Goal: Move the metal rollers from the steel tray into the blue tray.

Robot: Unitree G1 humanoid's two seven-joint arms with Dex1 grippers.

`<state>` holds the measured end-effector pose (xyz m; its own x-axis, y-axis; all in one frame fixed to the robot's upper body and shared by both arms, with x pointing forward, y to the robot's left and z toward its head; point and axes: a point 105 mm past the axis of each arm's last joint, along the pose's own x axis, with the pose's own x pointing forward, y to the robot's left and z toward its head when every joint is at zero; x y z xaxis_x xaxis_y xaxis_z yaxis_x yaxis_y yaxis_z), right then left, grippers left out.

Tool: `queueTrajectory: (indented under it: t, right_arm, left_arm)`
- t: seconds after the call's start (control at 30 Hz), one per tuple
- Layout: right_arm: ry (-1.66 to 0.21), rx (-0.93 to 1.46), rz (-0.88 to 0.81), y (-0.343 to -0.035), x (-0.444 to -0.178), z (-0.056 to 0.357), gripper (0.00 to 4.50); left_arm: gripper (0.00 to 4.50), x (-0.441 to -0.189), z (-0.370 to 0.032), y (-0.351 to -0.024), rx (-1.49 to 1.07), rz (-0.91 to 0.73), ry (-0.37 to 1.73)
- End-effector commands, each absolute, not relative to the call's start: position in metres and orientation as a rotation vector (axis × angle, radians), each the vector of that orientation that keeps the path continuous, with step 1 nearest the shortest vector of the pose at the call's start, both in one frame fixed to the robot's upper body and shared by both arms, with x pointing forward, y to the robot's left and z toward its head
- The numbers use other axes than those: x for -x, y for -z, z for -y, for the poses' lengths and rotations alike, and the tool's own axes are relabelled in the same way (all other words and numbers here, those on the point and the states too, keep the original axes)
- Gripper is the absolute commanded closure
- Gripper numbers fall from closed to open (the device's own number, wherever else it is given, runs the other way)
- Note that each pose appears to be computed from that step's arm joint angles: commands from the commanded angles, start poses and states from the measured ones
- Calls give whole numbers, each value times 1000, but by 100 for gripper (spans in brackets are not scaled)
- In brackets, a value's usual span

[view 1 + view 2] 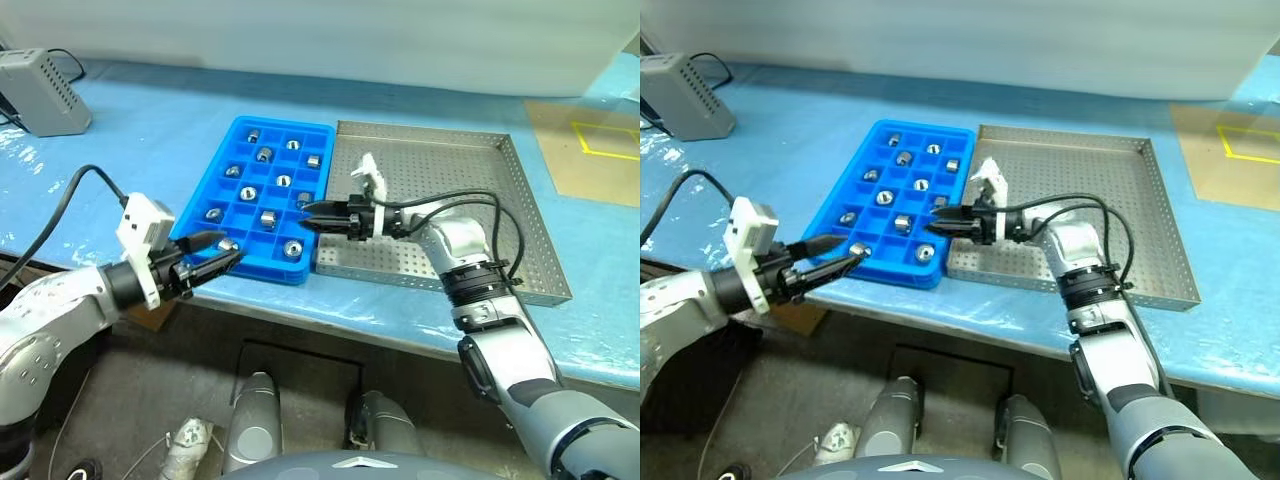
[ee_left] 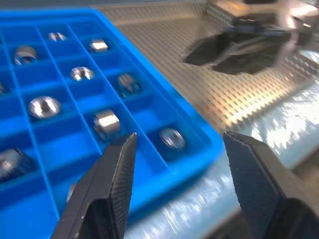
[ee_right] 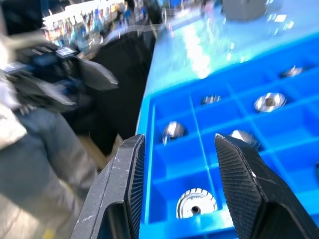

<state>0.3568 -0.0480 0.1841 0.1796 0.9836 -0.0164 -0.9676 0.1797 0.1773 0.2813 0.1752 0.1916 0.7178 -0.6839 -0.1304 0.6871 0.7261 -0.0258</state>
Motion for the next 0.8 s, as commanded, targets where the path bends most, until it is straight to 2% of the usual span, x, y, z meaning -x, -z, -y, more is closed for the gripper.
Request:
queueTrajectory:
  t: [0.03,0.17,0.27,0.43,0.57,0.8]
  right_arm:
    - [-1355,-103,-35,-215,-358,69,227]
    - [-1165,-5,-21,-209,-378,99,227]
    - [-1090,-22,0,-211,-381,114,227]
    - [-1062,-45,-30,-194,-366,118,227]
    - [-1002,-77,-18,-196,-367,123,227]
    - [-992,-69,-24,-194,-367,123,227]
  left_arm:
    - [152,-297,-160,-199,-60,-79,808]
    - [152,-317,-148,-187,-105,-84,833]
    - [152,-326,-145,-183,-104,-79,830]
    - [152,-330,-142,-178,-70,-91,838]
    - [152,-344,-141,-184,-22,-64,779]
    - [152,-352,-134,-187,-11,-38,761]
